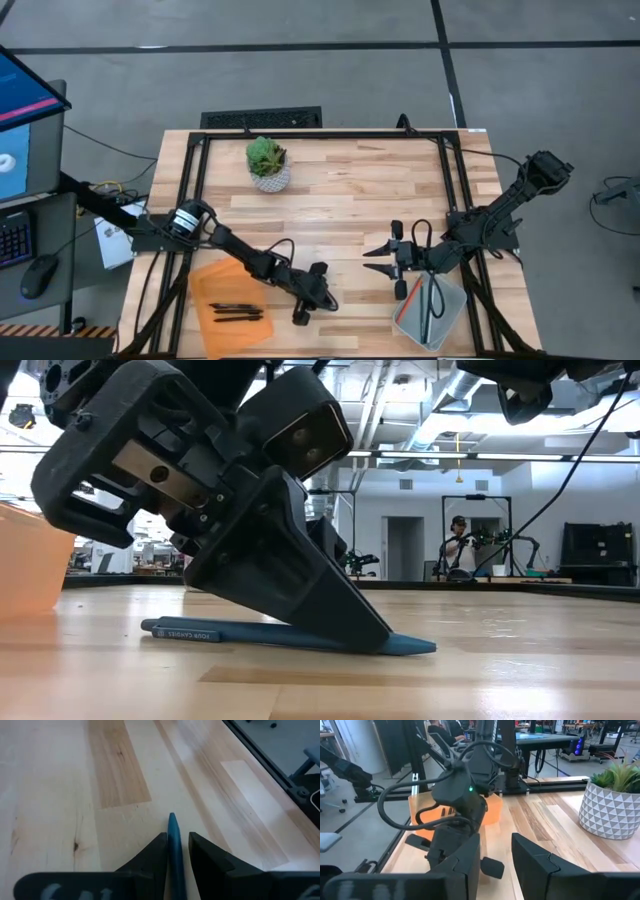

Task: Sort pens & pencils
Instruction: Put the blue pen into the orange bin

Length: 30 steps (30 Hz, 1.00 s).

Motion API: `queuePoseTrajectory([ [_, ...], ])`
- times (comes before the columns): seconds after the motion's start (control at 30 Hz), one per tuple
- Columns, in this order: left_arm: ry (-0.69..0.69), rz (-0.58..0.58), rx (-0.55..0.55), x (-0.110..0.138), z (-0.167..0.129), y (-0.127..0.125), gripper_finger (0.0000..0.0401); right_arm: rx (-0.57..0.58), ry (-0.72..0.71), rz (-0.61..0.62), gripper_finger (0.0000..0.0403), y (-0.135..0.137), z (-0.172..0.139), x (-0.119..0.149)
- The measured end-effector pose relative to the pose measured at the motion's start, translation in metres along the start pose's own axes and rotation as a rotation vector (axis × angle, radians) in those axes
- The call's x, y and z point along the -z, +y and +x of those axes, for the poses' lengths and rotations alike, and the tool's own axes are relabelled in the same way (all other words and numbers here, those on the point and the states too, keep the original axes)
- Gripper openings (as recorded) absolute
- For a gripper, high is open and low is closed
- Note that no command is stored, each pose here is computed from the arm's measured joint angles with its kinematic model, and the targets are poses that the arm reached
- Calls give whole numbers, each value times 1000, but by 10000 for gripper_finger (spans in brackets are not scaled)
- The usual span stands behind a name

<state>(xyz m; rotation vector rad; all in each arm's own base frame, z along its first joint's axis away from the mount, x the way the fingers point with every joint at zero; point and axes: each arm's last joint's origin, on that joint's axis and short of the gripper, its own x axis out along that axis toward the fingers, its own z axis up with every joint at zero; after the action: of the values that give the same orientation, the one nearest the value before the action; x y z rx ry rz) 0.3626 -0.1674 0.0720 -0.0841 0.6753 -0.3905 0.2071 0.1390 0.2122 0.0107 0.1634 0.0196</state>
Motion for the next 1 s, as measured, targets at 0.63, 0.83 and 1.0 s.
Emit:
queuePoseTrajectory([
  [0.63,-21,61,-95,12,9,-6,75,-1,0,0,134,0,0,0],
  [0.83,-42,79,-89,12,11,-5,75,-2,-1,1,134,0,0,0],
  [1.0,-48,85,-80,16,9,-3,75,-2,0,6,134,0,0,0],
])
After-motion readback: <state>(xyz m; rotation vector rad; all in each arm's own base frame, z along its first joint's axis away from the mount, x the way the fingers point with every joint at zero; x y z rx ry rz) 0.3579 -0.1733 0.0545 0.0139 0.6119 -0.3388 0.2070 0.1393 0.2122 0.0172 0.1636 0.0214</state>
